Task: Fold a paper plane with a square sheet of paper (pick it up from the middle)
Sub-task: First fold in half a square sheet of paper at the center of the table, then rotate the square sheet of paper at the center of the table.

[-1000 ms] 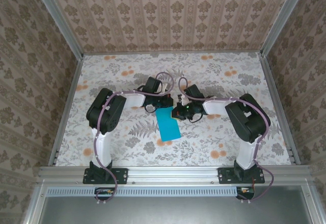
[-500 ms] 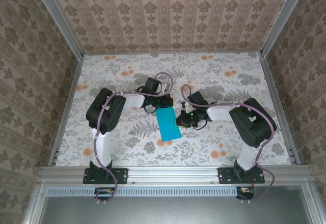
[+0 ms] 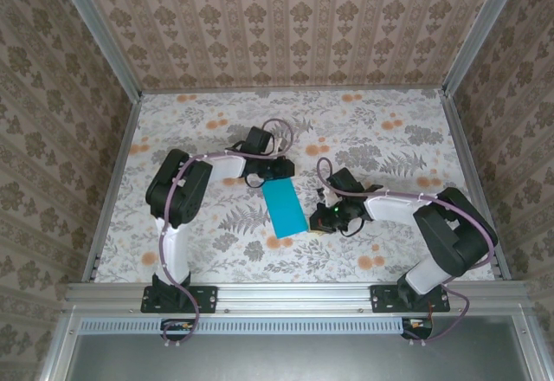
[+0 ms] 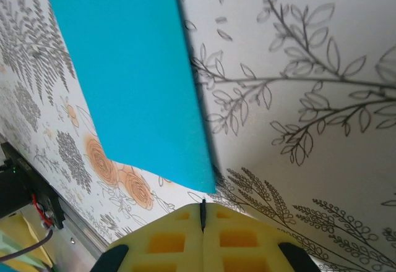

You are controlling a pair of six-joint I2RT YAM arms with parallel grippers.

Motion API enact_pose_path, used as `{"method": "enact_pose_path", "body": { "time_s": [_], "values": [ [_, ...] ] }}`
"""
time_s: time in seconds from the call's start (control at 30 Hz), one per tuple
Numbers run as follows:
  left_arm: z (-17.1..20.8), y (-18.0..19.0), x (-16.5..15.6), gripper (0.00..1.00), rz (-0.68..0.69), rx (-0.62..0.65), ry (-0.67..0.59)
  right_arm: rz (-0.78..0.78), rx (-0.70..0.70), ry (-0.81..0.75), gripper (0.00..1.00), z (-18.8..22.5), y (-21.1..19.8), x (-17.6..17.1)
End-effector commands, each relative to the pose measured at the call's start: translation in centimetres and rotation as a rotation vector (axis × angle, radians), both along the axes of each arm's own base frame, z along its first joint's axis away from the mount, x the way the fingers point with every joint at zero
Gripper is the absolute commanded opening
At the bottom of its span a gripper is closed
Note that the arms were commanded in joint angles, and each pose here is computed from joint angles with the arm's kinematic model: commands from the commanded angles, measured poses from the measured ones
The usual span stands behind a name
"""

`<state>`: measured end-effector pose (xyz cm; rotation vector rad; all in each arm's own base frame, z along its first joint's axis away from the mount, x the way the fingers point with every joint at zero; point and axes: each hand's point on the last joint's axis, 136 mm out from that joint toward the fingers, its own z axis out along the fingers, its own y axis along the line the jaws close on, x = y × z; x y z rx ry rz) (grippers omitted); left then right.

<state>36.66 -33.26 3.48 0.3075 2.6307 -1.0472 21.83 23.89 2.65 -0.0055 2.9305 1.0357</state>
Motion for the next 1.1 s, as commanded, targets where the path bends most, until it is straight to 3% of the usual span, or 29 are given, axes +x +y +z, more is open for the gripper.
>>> {"method": "enact_pose_path", "body": {
  "time_s": [0.0,0.2,0.47,0.6,0.77,1.07],
  "values": [
    [4.8,1.6,1.5,0.39,0.073,0.013,-0.059,-0.036,-0.039,-0.080,0.06,1.6,0.2,2.4],
    [7.8,6.9,1.2,0.66,0.252,0.064,-0.058,-0.050,-0.037,-0.153,0.25,3.1,2.7,7.0],
    [7.3,13.6,-2.3,0.99,0.441,0.131,0.017,-0.057,-0.104,-0.148,0.28,1.7,5.5,12.4],
    [6.4,14.3,-4.2,1.00,0.454,0.143,0.060,-0.073,-0.134,-0.124,0.26,0.3,6.3,14.2],
    [4.9,13.8,-6.5,1.00,0.461,0.141,0.132,-0.131,-0.243,-0.074,0.26,-2.2,3.8,14.8],
    [3.6,9.3,-11.9,0.95,0.437,0.099,0.210,-0.300,-0.302,-0.006,0.25,-5.3,-1.2,13.6]
  ]
}}
